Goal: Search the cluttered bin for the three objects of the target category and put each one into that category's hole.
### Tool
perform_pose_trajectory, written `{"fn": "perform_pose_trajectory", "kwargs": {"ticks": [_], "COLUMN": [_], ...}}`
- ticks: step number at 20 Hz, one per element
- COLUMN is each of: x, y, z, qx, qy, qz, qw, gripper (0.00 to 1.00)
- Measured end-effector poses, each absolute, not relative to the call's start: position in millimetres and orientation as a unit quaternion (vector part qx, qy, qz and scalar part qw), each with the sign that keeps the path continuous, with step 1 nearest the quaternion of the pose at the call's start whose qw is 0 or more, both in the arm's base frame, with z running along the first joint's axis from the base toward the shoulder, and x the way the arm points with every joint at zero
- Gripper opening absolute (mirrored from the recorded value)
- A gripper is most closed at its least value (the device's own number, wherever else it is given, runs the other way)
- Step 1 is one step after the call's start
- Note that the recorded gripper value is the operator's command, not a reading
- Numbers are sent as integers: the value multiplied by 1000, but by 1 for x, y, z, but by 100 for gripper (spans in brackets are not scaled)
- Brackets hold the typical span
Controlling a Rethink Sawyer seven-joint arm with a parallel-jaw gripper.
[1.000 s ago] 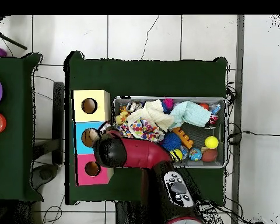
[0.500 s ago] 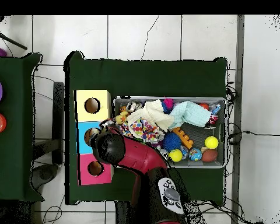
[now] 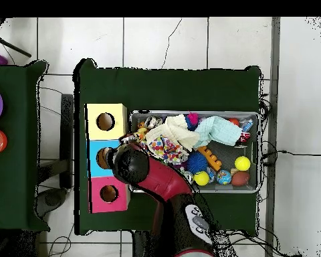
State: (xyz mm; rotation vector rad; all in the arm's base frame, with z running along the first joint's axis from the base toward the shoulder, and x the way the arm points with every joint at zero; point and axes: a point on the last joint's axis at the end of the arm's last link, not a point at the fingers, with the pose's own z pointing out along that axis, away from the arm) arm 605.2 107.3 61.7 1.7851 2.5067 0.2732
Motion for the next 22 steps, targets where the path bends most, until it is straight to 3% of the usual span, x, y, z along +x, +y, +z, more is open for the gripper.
{"fn": "perform_pose_trajectory", "kwargs": {"ticks": [11,22], "x": [599,600], "y": [69,71], "z": [13,6], "qx": [638,658], "qy": [766,750], "qz": [54,51], "qw": [49,45], "gripper": [100,100]}}
